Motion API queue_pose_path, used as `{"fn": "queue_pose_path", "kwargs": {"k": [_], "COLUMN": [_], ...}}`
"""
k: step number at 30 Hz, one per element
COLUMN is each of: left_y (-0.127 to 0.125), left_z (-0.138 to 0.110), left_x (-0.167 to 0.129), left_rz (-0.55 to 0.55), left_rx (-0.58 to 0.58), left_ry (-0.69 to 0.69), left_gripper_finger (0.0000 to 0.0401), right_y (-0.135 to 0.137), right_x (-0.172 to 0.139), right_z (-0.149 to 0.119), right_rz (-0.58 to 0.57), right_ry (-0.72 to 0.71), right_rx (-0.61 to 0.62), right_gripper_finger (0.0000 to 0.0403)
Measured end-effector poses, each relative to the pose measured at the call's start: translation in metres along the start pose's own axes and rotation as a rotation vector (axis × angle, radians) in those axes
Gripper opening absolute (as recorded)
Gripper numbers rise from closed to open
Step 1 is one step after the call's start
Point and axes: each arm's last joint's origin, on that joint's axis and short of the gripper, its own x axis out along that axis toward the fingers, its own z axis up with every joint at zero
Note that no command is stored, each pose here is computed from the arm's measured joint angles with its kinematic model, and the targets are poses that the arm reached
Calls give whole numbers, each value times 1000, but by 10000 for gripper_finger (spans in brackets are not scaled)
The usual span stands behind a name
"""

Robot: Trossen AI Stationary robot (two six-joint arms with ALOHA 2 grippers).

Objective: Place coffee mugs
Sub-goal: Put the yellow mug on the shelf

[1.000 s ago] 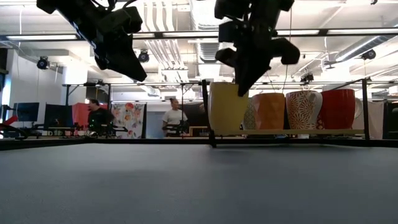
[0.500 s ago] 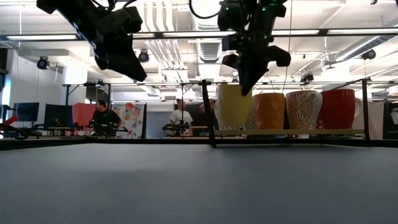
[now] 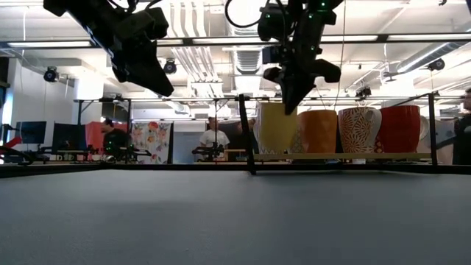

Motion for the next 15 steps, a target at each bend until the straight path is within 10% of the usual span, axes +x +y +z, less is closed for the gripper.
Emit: {"fn": "queue_pose_path", "kwargs": {"k": [15], "left_y": [0], "left_z": [0], "left_x": [0], "left_rz": [0], "left_rx": [5], "left_ry": [0], "left_gripper_finger": [93], "right_y": [-9], "right_x": [1], "right_z": [-8], "right_rz": [-16], "right_ry": [2], "right_rx": [32], "right_gripper_finger": [13]}}
